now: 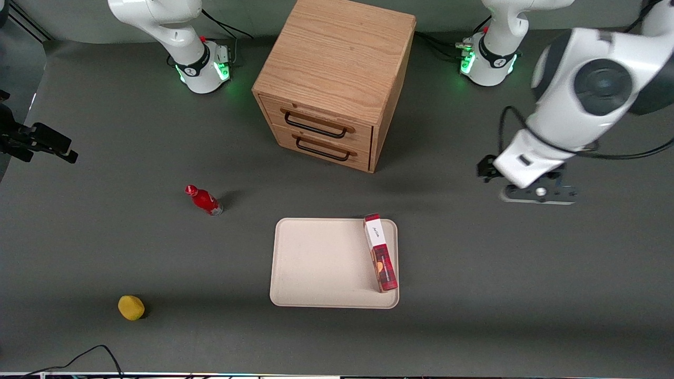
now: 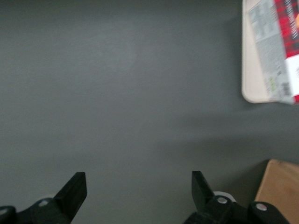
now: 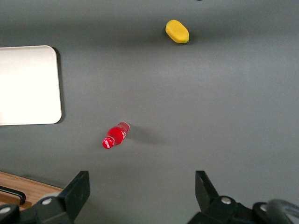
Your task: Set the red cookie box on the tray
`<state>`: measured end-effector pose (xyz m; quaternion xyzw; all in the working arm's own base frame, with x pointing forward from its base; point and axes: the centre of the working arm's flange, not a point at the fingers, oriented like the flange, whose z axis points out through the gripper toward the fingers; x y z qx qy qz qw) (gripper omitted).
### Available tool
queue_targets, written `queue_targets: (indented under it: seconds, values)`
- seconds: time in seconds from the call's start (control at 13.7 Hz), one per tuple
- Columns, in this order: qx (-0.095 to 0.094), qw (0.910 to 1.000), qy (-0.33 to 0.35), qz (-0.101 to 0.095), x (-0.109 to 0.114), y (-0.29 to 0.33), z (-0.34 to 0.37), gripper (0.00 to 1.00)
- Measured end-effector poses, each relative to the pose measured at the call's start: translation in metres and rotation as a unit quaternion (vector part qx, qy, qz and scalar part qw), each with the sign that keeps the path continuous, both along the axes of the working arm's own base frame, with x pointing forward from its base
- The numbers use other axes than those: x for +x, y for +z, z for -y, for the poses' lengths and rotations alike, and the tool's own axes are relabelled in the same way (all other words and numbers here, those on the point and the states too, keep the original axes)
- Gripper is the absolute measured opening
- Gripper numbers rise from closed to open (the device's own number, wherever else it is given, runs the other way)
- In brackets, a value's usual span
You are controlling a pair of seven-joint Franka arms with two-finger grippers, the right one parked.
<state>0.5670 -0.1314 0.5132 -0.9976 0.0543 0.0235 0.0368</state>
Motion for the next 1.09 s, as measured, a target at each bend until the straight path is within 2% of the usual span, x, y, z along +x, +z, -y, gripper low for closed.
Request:
queue_targets:
  seconds: [0.22,0.51,1.09]
  values:
    - [-0.005,0.9997,-0.017,-0.018,-0.003,0.012,-0.091,1.00]
    - [-0.015,0.9985,-0.047,-0.023,-0.016,0.029,-0.174,1.00]
    - [-0.015,0.9985,-0.051,-0.012,-0.018,0.038,-0.182,1.00]
